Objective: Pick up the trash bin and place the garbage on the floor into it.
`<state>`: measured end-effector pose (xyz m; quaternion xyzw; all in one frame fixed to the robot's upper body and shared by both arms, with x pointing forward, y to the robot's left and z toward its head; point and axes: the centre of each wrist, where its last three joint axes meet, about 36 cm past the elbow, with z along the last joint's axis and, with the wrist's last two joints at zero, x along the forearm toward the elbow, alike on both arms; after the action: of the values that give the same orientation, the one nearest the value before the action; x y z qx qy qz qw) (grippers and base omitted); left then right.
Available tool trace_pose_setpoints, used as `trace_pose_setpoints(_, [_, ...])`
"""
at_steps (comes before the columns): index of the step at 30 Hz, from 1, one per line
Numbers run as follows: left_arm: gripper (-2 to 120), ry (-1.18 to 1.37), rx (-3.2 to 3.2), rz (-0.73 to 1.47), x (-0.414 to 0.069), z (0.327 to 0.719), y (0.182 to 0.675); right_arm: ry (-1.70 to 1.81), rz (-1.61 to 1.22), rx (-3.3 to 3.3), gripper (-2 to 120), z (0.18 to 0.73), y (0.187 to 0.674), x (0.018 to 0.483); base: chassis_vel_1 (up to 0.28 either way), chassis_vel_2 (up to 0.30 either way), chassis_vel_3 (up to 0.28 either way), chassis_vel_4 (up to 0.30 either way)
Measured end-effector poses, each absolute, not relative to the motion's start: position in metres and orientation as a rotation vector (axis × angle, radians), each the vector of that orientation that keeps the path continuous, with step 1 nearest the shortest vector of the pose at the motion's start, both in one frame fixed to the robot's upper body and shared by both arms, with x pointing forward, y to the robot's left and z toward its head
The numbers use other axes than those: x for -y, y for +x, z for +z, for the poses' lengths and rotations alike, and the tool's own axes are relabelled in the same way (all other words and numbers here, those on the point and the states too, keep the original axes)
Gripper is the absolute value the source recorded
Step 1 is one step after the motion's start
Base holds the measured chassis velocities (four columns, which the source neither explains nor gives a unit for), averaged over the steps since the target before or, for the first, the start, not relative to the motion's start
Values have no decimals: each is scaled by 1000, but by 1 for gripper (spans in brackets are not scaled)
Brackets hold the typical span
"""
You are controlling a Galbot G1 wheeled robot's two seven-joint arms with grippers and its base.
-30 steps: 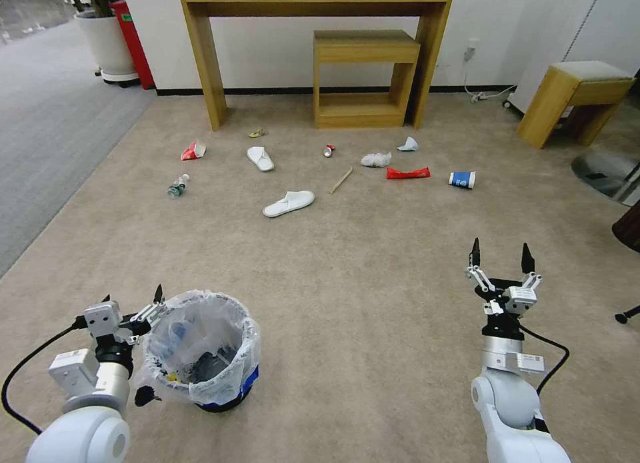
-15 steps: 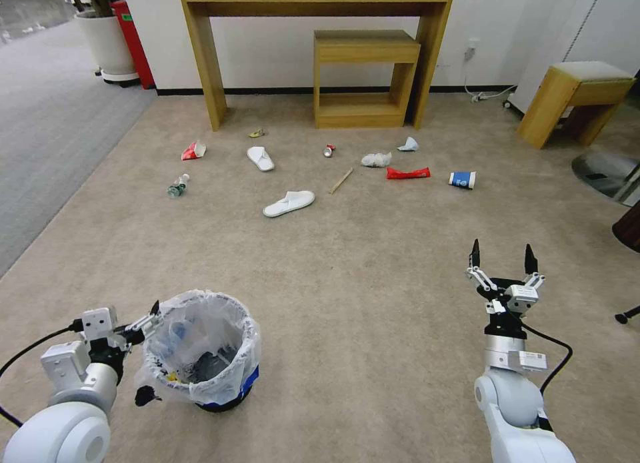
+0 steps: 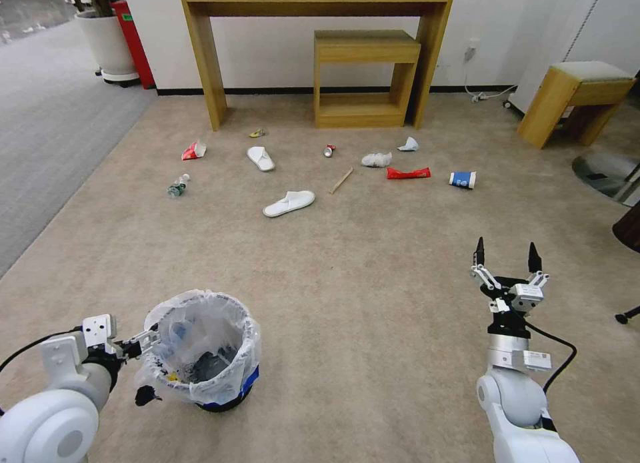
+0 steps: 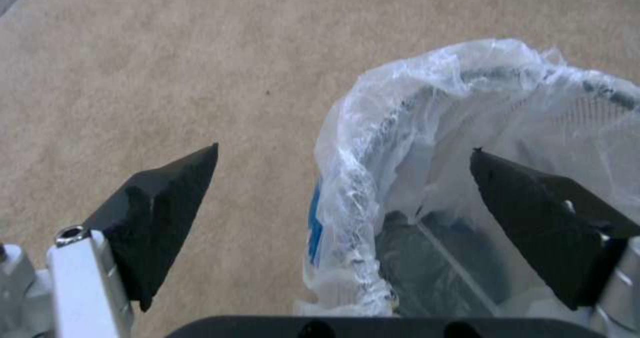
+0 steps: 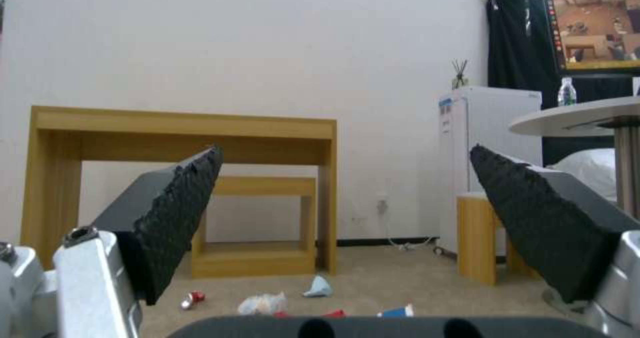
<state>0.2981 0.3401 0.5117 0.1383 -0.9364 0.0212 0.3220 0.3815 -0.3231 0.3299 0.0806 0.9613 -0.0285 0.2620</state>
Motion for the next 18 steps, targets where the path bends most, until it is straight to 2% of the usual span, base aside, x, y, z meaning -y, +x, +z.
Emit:
trace_pose_setpoints(10, [99,335,2417,70,-340,532,316,221,-77,-2606,92,328,381,325,0,0,0,0])
trace_pose_setpoints(18, [99,323,2348,90,-339,533,335,221,-76,-2618,91,323,381,325,0,0,0,0])
